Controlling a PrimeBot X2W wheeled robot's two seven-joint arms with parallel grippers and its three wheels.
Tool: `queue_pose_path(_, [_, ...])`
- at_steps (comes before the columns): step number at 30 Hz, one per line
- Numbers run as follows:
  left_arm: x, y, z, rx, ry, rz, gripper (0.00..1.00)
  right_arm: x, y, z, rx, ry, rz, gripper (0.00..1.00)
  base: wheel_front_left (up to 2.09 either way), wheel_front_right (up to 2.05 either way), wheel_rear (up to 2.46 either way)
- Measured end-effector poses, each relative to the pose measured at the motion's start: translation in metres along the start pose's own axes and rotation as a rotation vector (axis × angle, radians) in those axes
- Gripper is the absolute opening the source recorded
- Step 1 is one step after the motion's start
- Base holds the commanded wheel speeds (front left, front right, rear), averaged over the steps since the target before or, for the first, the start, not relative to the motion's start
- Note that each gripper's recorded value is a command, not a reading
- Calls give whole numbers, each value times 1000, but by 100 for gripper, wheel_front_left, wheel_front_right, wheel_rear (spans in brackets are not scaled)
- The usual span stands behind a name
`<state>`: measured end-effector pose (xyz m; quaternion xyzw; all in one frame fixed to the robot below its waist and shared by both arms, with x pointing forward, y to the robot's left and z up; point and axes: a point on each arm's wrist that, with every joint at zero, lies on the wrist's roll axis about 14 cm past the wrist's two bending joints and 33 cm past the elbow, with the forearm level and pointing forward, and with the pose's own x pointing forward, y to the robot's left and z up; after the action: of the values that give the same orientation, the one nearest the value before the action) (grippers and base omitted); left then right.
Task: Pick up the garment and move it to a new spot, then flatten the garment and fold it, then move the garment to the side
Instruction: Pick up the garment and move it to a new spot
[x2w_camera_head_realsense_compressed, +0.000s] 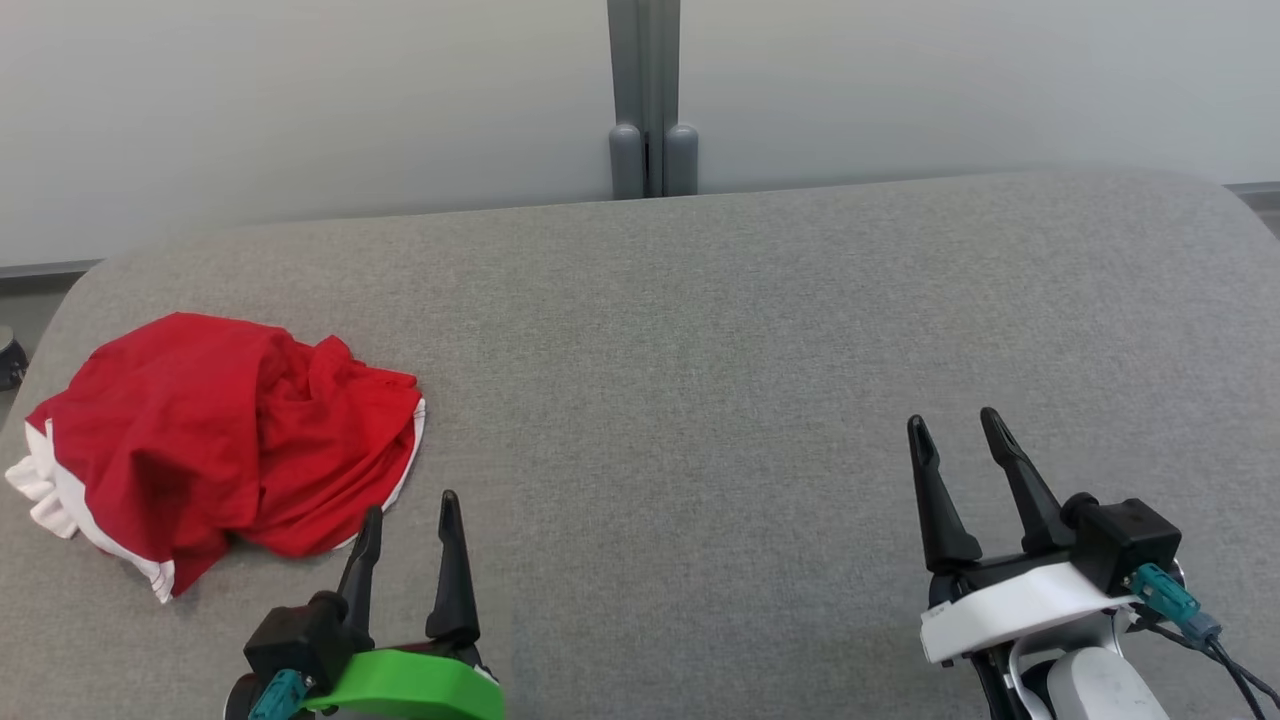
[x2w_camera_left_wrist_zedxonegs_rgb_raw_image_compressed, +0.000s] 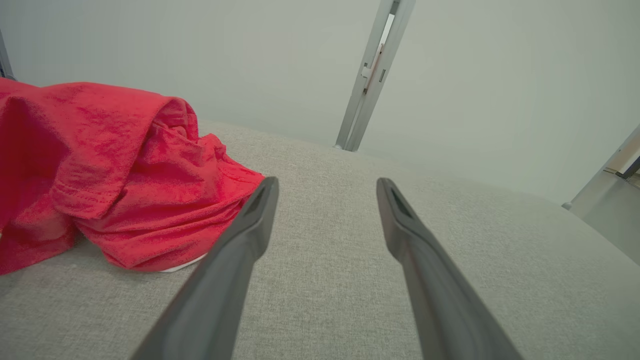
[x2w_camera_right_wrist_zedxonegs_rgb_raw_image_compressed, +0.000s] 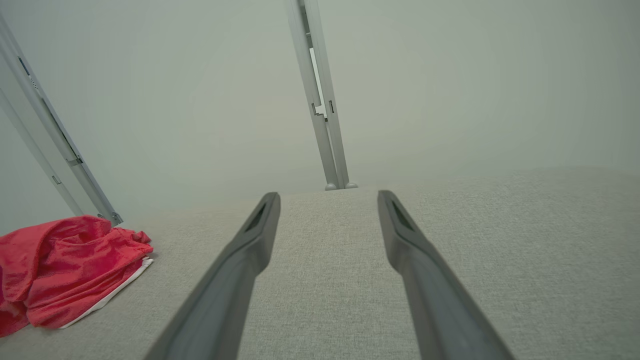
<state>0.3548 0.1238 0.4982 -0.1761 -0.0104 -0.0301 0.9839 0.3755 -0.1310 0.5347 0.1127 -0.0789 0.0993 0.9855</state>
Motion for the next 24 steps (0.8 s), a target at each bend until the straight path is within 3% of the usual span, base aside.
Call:
queue_pose_path(12, [-19,43,21,19,-66,154,100,14,48,-22,30,58,145,100,0,0,0])
queue_pose_path(24, [-62,97,44,42,-140,348,100,26,122,-42,91,115,361,100,0,0,0])
